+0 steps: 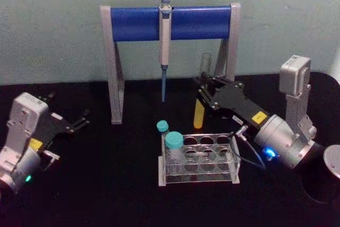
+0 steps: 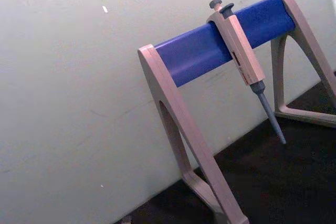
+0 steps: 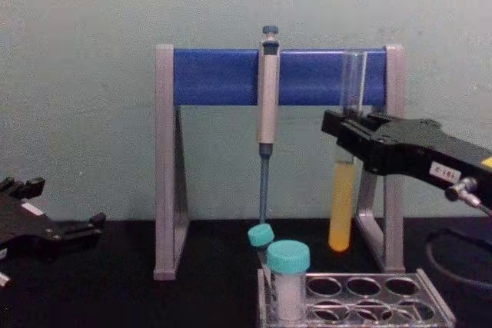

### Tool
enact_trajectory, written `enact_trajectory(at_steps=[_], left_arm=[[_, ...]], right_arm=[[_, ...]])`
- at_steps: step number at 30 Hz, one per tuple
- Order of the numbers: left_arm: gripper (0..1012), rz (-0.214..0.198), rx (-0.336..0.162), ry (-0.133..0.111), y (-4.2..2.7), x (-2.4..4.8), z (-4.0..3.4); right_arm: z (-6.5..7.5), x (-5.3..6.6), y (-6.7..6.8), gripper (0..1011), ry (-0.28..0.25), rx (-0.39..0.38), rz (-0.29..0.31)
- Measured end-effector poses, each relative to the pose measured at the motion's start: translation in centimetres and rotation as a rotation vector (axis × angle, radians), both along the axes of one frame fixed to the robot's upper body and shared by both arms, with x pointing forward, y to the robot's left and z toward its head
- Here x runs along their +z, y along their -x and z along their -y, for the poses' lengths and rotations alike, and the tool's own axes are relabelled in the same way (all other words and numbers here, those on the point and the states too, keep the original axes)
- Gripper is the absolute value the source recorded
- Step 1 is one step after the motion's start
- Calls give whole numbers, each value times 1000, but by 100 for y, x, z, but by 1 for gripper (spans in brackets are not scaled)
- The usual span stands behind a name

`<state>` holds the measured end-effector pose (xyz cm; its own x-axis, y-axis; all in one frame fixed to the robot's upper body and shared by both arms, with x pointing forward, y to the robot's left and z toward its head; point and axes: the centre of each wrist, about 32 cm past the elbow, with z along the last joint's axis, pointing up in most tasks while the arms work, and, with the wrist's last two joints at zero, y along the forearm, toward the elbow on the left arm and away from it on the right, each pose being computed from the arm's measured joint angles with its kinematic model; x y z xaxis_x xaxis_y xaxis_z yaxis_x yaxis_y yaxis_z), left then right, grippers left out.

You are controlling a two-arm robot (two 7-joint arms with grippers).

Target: Pick up the test tube from the test tube rack, shake it, then place it back into the test tube rack.

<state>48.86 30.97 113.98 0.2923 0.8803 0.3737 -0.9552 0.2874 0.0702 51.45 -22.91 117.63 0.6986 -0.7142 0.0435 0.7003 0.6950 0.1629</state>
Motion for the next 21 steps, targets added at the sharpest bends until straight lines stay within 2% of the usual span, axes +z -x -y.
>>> enact_trajectory(at_steps=[9,21], left_arm=[[1010,0,0,0,0,0,0],[1009,0,0,0,0,0,0]], right_arm=[[77,0,6,229,2,-52,4],[97,-1,18,229,1,-61,2]])
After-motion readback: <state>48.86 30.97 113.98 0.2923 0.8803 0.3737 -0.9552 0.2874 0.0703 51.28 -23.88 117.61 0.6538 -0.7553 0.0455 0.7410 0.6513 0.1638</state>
